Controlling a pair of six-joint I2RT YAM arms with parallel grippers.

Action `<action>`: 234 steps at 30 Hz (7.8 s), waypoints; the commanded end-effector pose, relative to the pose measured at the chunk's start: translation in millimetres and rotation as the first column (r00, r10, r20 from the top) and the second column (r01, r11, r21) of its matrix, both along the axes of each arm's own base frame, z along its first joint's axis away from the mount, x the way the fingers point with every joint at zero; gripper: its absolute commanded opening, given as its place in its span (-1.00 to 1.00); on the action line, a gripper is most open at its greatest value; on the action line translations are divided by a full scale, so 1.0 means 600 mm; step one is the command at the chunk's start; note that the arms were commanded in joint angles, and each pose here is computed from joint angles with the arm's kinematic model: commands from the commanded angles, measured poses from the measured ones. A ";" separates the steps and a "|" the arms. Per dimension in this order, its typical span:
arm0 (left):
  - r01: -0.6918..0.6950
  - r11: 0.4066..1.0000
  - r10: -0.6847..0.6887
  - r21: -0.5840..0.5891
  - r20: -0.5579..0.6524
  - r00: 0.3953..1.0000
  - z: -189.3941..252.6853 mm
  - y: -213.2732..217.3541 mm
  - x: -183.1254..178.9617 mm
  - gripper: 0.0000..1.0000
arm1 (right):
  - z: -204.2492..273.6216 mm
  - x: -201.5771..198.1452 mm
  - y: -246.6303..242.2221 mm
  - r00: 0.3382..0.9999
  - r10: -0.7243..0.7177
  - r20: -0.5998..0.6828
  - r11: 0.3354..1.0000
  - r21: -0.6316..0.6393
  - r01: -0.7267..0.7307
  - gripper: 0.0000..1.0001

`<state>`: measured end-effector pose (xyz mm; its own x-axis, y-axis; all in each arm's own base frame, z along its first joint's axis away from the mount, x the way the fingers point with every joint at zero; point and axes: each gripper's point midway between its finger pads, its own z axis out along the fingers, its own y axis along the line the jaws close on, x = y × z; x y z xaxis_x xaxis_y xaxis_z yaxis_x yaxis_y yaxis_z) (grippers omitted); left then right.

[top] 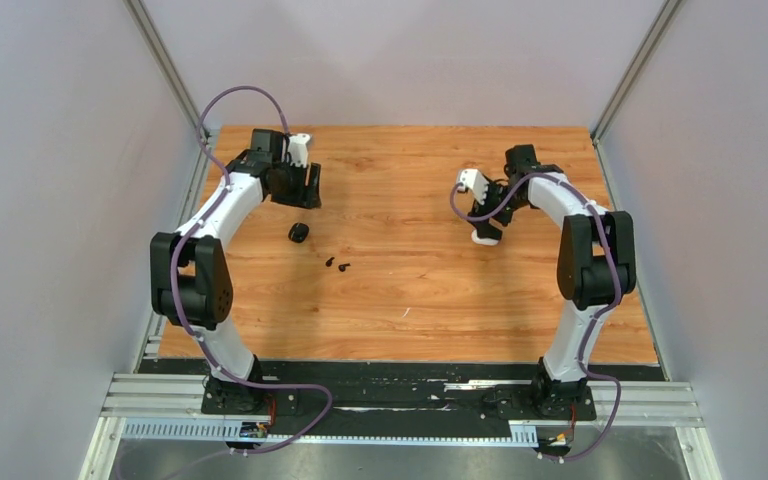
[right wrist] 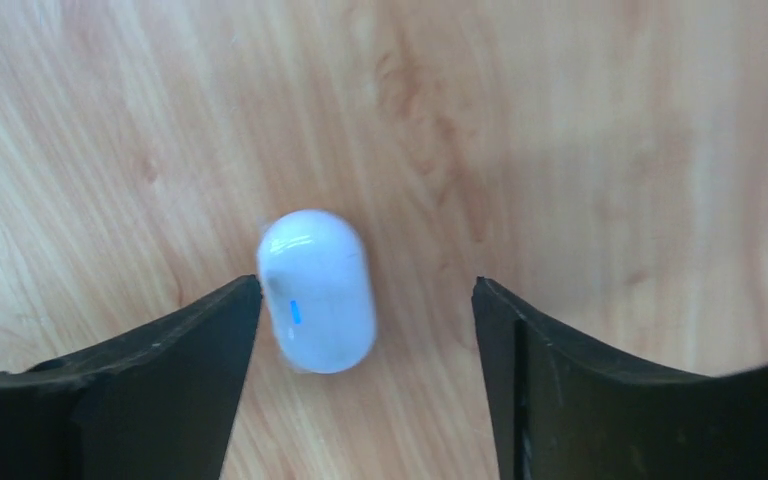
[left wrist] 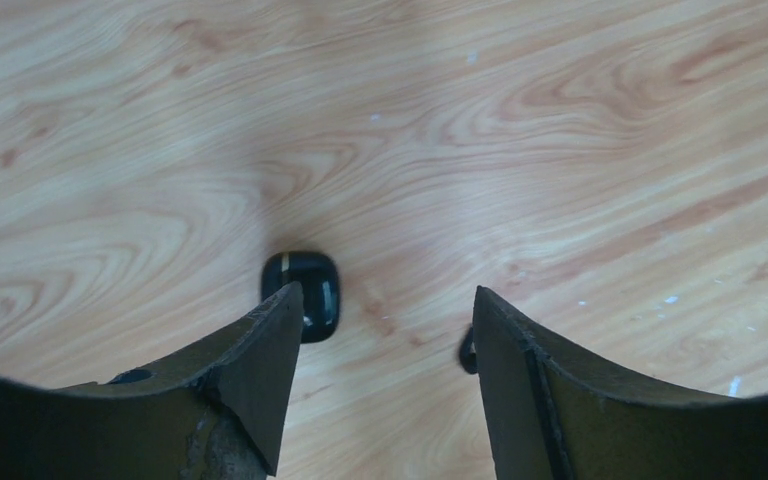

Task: Insert the wireless bluetooth earbuds into the charging case
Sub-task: Move the charging case with earbuds to the center of the board, then pick up the charging case from the center of the board, then pass from the left arm to the right, then pass from the right arm to the left, then pass from the left arm to the right

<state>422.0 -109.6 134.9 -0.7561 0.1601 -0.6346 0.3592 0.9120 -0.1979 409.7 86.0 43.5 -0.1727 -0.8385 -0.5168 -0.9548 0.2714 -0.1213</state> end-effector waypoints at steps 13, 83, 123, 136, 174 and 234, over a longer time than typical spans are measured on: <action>-0.023 0.959 0.075 0.283 -0.176 0.982 -0.102 0.098 0.009 0.39 | 0.148 0.085 0.093 0.855 -0.467 -0.226 0.794 0.319 0.518 1.00; -0.214 0.591 0.189 -0.778 -0.124 0.974 0.187 -0.166 0.163 -1.00 | 0.382 0.144 0.486 0.929 -0.358 -0.095 0.489 0.829 0.273 0.47; -0.106 0.611 0.163 -0.784 -0.007 0.987 0.217 -0.166 0.165 -0.04 | 0.351 0.173 0.497 0.902 -0.431 0.020 0.524 0.819 0.232 -1.00; 0.033 0.661 -0.168 -0.750 -0.105 0.980 0.202 -0.155 0.069 0.58 | 0.414 0.139 0.379 0.227 -0.116 0.967 0.896 0.201 -0.396 -1.00; 0.097 0.440 -0.454 -0.893 -0.128 0.882 0.237 -0.243 0.045 -0.95 | 0.402 0.068 0.437 -0.102 0.124 0.987 0.817 -0.160 -0.554 -0.74; 0.871 0.486 -0.720 0.066 0.596 0.356 0.228 -0.315 -0.069 -0.97 | 0.389 -0.034 0.380 0.942 0.329 0.066 0.709 0.641 -0.293 -0.83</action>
